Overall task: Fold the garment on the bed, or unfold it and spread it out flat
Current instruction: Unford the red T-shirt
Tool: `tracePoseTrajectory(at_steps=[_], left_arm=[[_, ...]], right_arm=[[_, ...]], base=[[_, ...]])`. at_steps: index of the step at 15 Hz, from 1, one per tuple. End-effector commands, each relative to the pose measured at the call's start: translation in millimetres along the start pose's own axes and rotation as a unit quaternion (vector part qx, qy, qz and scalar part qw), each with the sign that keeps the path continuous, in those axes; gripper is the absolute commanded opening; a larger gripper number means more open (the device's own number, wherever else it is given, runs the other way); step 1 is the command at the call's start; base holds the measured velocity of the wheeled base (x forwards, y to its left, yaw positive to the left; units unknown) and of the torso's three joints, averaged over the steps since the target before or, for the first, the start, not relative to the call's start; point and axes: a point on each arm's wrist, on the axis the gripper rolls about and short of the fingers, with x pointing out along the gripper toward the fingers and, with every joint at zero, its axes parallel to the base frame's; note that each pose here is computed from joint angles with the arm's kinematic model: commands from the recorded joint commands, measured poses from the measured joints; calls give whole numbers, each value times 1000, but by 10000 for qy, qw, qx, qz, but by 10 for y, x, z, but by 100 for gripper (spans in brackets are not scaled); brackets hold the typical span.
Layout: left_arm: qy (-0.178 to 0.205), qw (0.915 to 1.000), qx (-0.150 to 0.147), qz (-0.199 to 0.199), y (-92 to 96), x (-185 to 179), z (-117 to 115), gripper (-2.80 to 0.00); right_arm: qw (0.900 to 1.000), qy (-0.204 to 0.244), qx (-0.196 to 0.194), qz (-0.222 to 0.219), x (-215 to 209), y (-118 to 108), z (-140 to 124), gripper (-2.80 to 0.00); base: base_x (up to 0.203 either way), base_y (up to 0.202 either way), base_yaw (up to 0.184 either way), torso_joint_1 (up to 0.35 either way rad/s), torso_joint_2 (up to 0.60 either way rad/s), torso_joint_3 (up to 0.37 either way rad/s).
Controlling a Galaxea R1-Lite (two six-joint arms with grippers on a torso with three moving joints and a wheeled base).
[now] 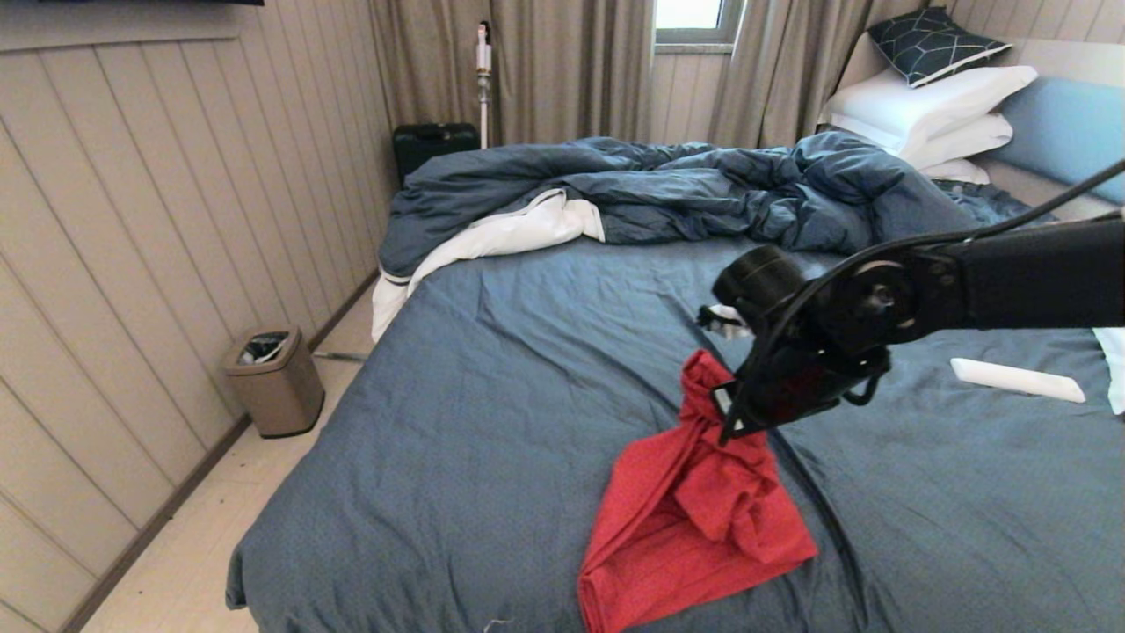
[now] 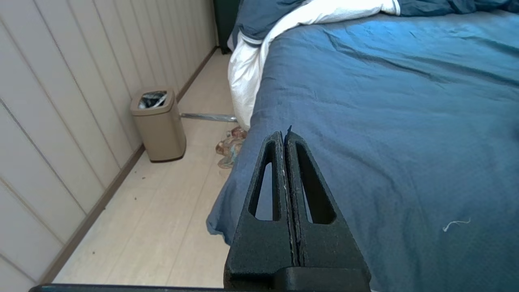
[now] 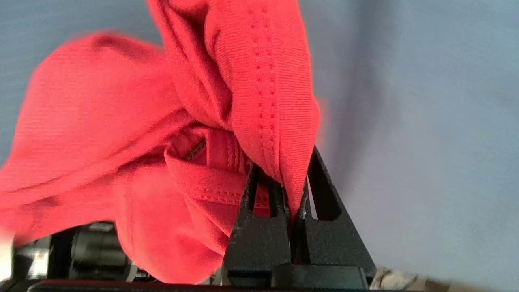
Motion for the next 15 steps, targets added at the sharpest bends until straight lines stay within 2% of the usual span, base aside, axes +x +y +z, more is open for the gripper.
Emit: tracePoseTrajectory(at_steps=[1,4,5,7,10,13,14,15], left_arm=[[-5,10000,2,1,0,1,3,-280],[-20,10000,2,17,1,1,6,-280],[-35,10000,2,17,1,1,9,-280],[-43,10000,2,17,1,1,10,-280],[-43,10000,2,17,1,1,10,-280],[-18,10000,-12,16,1,1,5,-280],[43,10000,1,14,0,1,-7,-280],[109,9999,1,5,0,1,-21,-280]], right_arm=[[9988,-100,426,-212,-150,-463,-42,-280],[9942,-46,948,-501,-23,-1166,-120,-280],[9929,-63,1017,-612,56,-1349,-134,-280],[9915,-9,1093,-702,219,-1567,-153,-280],[9923,11,1088,-586,271,-1565,-150,-280],[9930,-152,1059,-510,197,-1513,-79,-280],[9941,-237,968,-434,149,-1425,-43,-280],[9958,-395,784,-273,58,-1230,22,-280]], base=[[0,0,0,0,0,0],[0,0,0,0,0,0],[0,0,0,0,0,0],[0,0,0,0,0,0],[0,0,0,0,0,0],[0,0,0,0,0,0],[0,0,0,0,0,0],[0,0,0,0,0,0]])
